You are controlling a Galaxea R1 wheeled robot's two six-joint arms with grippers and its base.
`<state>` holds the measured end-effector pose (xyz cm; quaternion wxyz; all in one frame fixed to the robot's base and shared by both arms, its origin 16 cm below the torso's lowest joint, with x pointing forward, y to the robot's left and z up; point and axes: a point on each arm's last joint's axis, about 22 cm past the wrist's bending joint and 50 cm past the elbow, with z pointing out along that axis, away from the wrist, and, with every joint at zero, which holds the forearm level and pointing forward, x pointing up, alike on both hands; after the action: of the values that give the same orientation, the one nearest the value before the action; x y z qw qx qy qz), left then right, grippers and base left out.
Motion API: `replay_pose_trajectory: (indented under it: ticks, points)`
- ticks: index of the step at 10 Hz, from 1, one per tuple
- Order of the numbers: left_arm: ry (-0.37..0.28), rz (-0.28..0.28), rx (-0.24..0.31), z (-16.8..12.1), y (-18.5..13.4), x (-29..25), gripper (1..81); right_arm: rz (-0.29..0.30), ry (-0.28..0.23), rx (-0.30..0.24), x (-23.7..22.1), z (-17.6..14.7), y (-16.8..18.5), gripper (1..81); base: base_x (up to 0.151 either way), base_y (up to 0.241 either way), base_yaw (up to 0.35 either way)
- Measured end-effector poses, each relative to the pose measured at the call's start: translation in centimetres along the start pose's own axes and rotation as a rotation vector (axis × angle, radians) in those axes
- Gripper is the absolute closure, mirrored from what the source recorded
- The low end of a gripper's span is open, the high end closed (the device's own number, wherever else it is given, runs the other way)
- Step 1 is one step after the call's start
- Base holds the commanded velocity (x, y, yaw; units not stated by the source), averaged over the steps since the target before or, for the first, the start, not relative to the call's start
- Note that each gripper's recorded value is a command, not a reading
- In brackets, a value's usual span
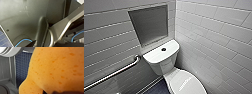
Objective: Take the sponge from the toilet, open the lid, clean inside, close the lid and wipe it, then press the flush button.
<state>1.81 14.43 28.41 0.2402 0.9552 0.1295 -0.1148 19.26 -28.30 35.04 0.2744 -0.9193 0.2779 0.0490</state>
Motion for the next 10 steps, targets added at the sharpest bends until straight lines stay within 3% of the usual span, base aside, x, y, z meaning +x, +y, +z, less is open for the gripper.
replay_pose_trajectory:
  ticks: [1,4,6,10]
  points:
    - [0.006,0.002,-0.03,-0.6,0.6,0.9,1.0,-0.033,-0.004,-0.019,-1.9,-0.3,1.1,81.1,0.0,0.0,0.0]
    - [0.033,0.013,-0.121,-4.0,1.9,4.4,1.0,-0.065,-0.102,-0.037,-10.7,-0.3,3.1,81.1,0.0,0.0,0.0]
    - [0.057,0.032,-0.182,-7.1,3.1,7.6,1.0,-0.089,-0.094,-0.03,-10.7,-0.1,3.0,81.1,0.0,0.0,0.0]
    - [0.178,0.072,-0.183,-13.3,1.5,19.6,1.0,-0.09,-0.09,-0.024,-10.6,0.0,2.7,81.1,0.0,0.0,0.0]
